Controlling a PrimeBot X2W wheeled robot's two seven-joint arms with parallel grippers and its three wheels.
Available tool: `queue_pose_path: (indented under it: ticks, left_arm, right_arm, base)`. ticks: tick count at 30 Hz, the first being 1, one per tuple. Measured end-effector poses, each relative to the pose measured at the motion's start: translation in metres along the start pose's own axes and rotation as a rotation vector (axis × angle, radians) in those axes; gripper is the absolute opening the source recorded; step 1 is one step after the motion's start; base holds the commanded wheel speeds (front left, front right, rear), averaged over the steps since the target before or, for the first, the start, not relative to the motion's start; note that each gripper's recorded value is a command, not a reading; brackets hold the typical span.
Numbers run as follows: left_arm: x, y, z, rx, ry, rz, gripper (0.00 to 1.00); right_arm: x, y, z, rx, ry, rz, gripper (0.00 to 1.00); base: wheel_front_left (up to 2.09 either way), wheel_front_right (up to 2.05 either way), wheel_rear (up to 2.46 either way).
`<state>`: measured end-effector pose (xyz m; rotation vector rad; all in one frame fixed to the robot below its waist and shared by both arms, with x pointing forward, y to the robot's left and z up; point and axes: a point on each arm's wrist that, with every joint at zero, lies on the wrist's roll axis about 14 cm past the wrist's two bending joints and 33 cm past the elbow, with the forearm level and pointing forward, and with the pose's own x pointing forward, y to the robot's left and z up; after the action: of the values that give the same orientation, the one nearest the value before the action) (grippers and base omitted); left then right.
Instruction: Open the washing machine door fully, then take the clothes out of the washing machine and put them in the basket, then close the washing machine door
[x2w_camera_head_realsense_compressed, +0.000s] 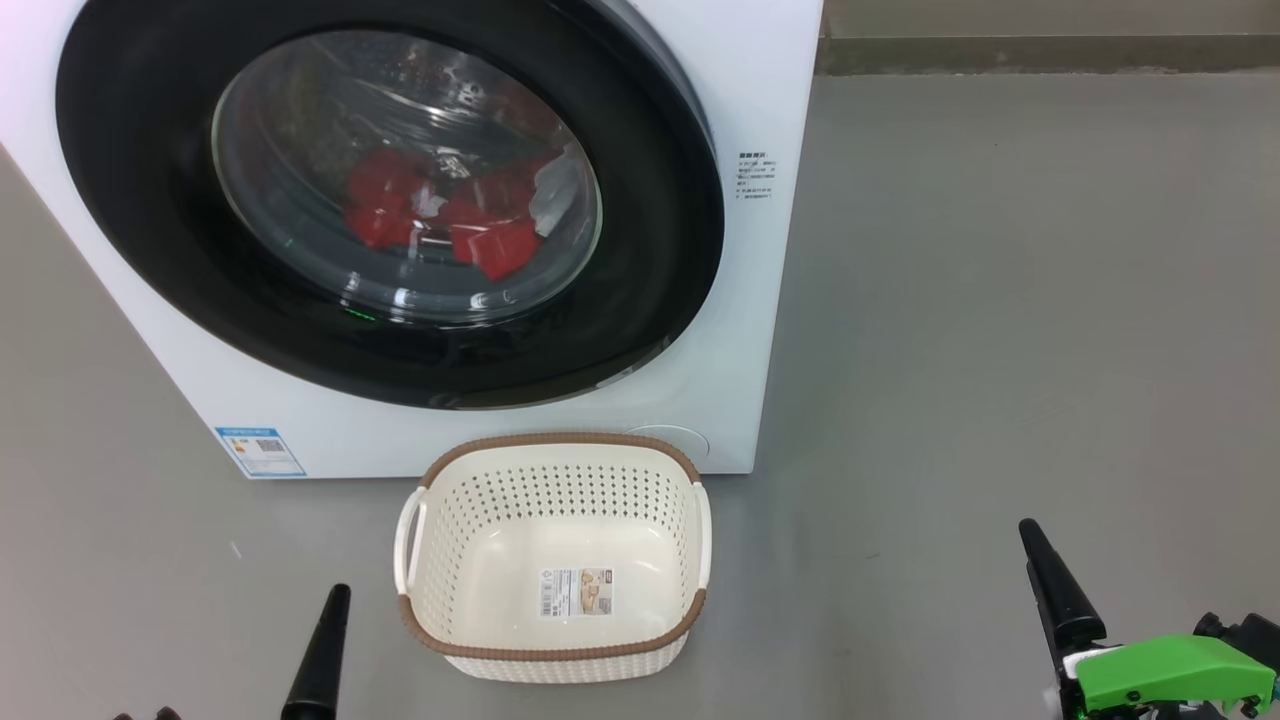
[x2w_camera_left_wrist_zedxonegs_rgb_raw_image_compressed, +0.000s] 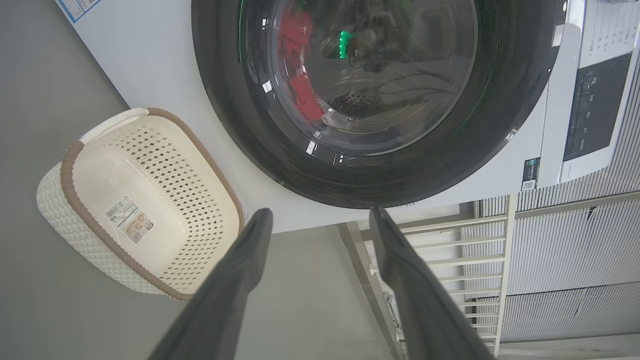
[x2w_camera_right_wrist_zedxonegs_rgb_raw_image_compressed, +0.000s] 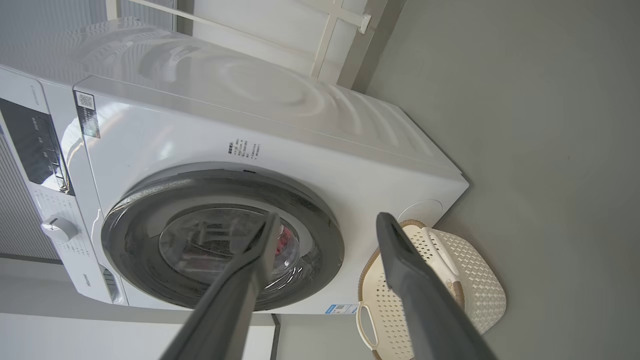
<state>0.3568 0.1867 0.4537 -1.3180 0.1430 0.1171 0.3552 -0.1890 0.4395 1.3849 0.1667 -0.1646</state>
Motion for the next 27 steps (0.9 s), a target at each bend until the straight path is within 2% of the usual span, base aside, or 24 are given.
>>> queue_pose_path:
  ticks: [10,27]
  left_arm:
    - [-0.0011,-0.0025,0.0,0.185,-0.006,-0.006,1.0]
    - [-0.0013,-0.0098,0.0023,0.406,-0.024,-0.028,1.0]
  right_arm:
    - [0.0003,-0.0012,-0.0037,-0.158,0.006,-0.004,1.0]
    - [-0.0012,-0.0003,-0.0083,-0.371,0.008,0.007,1.0]
  base:
    - [0.0,0.0,0.0]
    - [0.0,0.0,0.0]
